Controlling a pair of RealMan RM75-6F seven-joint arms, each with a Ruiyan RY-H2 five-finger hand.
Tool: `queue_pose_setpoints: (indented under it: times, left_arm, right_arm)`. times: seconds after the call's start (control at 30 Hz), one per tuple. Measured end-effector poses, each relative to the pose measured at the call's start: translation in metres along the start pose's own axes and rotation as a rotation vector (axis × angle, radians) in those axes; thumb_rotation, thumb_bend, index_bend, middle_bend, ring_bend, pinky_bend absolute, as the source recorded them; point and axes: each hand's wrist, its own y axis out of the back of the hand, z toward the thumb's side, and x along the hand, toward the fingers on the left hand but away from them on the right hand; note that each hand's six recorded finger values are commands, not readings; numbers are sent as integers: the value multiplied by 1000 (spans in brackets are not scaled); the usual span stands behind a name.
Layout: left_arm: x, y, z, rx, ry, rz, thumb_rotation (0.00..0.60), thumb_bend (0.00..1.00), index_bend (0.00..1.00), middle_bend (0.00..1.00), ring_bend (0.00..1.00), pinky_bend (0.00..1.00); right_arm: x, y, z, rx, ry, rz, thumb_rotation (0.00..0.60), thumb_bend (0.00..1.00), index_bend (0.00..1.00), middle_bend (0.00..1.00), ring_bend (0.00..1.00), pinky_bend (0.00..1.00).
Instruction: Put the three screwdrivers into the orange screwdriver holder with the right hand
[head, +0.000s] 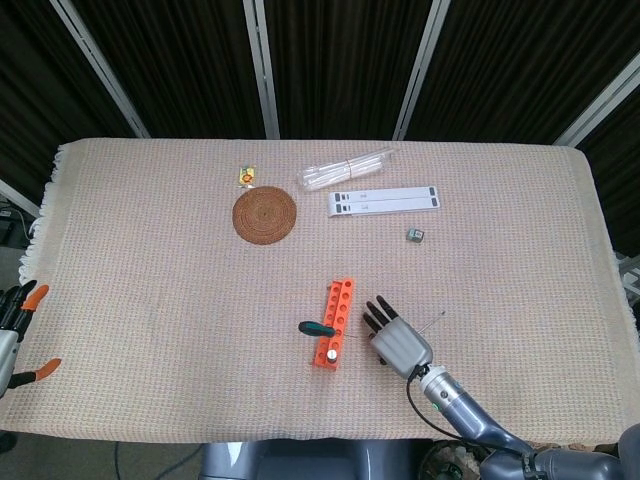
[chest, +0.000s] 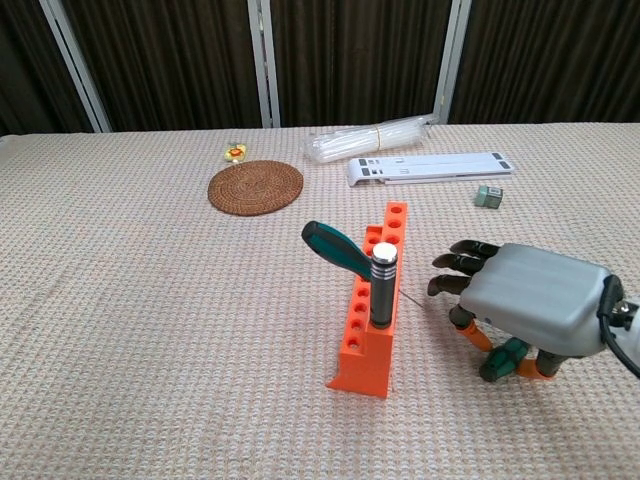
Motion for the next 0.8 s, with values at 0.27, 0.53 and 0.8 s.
queue_pose_setpoints:
  times: [0.27, 0.53, 0.8]
  left_arm:
    - [0, 1, 1, -2, -4, 2, 600, 83, 0, 0, 0, 0]
    - [0, 2, 6, -2, -16, 4, 600, 83, 0, 0, 0, 0]
    - [0, 3, 15, 2, -37, 2, 600, 82, 0, 0, 0, 0]
  right_arm:
    - [2, 12, -13, -258, -42, 7, 600, 223, 604, 165, 0, 0]
    - [6, 37, -41, -624, -92, -22, 600, 228, 602, 168, 0, 0]
    - [7, 63, -70, -1062, -100, -60, 600, 227, 601, 168, 0, 0]
